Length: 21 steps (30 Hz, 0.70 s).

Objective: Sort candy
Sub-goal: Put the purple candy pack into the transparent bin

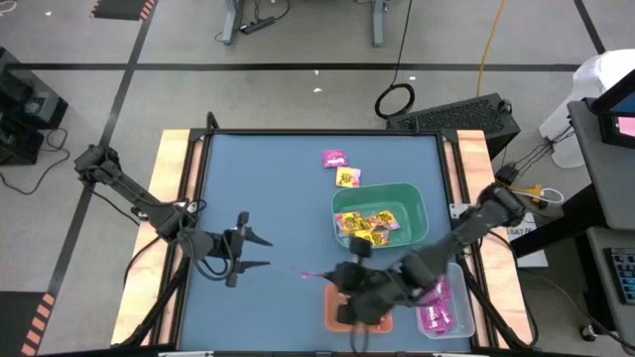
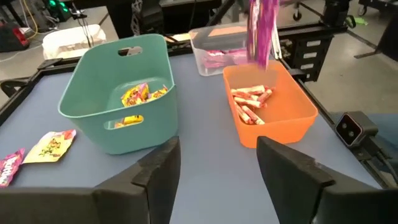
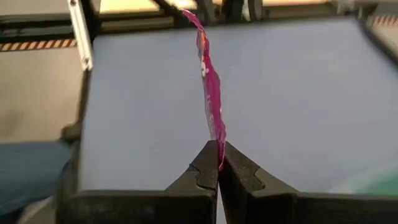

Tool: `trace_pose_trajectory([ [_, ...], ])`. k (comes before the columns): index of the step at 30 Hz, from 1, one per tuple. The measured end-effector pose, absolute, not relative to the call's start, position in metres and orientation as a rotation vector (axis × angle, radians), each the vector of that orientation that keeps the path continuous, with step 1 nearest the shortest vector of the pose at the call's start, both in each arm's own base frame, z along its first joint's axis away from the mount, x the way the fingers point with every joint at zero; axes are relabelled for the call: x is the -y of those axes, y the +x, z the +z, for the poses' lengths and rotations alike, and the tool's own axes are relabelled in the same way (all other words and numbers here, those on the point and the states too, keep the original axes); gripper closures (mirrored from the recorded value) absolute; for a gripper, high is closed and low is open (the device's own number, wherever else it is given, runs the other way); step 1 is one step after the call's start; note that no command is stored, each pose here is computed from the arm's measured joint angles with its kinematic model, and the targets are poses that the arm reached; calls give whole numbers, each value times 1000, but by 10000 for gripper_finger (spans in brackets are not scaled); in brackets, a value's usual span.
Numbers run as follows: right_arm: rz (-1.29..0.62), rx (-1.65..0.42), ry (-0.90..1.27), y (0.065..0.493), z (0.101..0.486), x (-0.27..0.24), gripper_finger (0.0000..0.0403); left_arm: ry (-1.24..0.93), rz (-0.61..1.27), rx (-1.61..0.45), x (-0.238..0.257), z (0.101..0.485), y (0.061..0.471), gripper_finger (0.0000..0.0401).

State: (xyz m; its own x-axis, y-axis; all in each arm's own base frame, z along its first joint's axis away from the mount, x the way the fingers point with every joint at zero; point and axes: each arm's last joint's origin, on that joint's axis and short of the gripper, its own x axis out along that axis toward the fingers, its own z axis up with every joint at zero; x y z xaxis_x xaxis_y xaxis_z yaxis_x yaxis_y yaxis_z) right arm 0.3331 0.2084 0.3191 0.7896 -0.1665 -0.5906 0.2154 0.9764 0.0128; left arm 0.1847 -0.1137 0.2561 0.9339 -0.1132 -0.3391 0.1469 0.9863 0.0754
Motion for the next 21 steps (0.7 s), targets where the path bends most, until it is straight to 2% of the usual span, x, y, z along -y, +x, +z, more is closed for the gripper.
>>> trace_pose_trajectory([
  [8,-234,-882,324,264,331,-223,403,124,-123,-383,119,243,196,184],
  [15,-298,-1194,409,221,323,-233,403,147,-102,-434,123,224,212,184],
  [21,-443,-1301,445,196,320,-237,403,155,-91,-455,125,214,220,184],
])
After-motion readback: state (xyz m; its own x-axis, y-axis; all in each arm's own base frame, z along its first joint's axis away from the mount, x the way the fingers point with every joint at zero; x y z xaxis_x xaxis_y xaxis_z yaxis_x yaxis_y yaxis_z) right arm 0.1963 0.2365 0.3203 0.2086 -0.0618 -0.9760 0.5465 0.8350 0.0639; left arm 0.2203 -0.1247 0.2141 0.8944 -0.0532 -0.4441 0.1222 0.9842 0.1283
